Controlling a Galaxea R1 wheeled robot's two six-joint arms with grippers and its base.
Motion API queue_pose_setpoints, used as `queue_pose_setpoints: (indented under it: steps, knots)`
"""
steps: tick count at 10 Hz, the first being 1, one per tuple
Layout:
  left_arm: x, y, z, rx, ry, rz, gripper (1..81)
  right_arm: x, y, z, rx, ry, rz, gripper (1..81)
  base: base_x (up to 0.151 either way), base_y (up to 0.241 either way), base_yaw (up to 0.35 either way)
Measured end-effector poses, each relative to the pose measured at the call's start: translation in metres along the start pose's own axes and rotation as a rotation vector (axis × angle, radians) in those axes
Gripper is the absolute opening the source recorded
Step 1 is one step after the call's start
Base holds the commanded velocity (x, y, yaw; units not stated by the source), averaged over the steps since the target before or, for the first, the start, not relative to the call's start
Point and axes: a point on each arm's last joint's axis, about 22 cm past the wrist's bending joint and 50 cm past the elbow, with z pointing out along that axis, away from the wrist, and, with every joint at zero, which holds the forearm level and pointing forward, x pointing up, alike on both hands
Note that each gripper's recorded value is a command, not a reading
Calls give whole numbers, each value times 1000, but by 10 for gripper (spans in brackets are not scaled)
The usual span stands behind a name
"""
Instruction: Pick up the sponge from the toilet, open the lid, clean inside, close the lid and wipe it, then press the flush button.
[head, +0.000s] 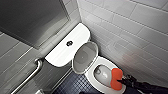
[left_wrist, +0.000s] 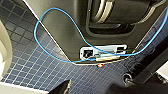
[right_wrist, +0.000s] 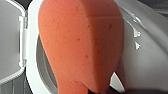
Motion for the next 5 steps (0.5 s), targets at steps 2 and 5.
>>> queue_pose_setpoints:
  steps: [2,5]
  knots:
    - [1,5,1,-7,2,0,811,-13,18,-5,21,53,91,10,0,0,0]
    - [2,9,2,-11,2,0,811,-38,34,-12,59,106,172,10,0,0,0]
